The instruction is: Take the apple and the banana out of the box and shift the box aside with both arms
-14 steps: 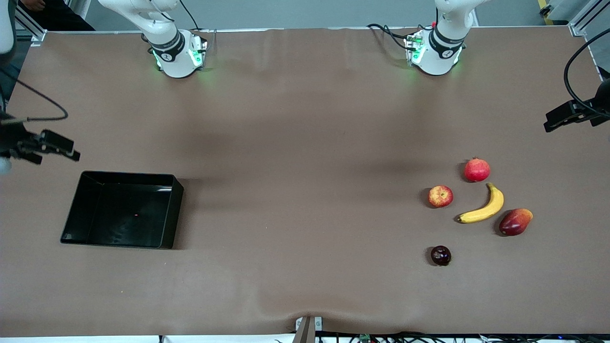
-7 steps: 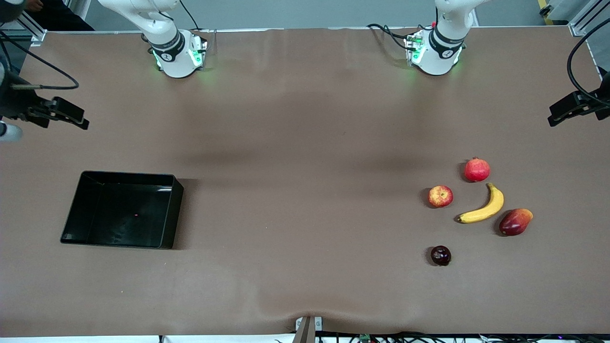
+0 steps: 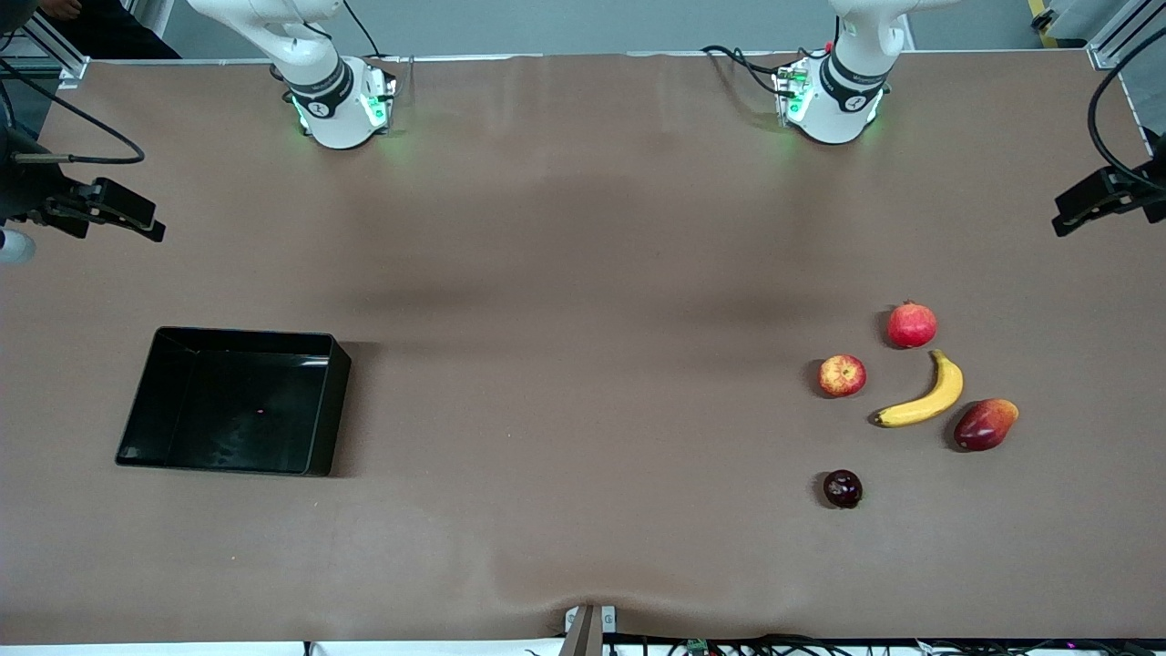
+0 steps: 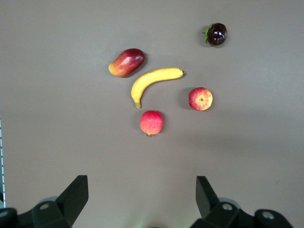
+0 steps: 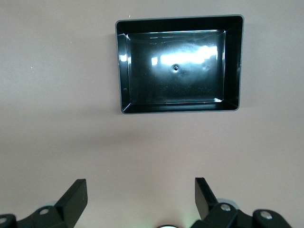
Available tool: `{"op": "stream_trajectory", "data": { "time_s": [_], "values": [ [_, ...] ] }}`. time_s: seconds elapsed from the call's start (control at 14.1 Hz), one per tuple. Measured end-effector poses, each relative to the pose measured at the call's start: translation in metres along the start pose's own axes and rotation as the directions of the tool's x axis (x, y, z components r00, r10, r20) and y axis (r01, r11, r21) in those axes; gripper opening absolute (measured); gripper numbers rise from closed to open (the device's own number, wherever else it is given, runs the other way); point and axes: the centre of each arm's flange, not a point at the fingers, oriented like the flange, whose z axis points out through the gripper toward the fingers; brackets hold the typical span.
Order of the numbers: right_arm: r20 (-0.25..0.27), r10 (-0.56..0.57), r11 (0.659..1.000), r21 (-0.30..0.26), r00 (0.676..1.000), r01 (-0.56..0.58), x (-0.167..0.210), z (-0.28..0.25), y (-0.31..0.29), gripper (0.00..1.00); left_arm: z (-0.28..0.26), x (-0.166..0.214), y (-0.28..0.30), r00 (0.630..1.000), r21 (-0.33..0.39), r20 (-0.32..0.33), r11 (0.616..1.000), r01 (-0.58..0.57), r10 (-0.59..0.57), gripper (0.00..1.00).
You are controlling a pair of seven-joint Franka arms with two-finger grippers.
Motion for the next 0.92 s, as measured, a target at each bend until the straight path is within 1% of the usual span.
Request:
{"op": "stream_trajectory", "data": {
  "time_s": [0.14, 0.35, 0.64, 0.92],
  "values": [
    [0.000, 0.001, 1.000, -0.001, 1.000, -0.001, 0.000, 0.000, 0.001, 1.00, 0.000, -0.010, 0.009, 1.000, -0.008, 0.005, 1.000, -0.010, 0.010, 1.00],
    [0.000, 0.016, 1.000, 0.000, 1.000, -0.016, 0.001, 0.000, 0.009, 1.00, -0.004, -0.019, 0.017, 1.000, -0.054, 0.007, 0.998, -0.019, 0.019, 1.00],
    [-0.001, 0.025, 1.000, 0.001, 1.000, -0.025, 0.001, 0.000, 0.014, 1.00, -0.003, -0.020, 0.020, 1.000, -0.074, 0.010, 0.997, -0.023, 0.023, 1.00],
    [-0.001, 0.025, 1.000, 0.001, 1.000, -0.025, 0.001, 0.000, 0.014, 1.00, -0.002, -0.020, 0.022, 0.999, -0.075, 0.012, 0.997, -0.029, 0.030, 1.00]
  ]
}}
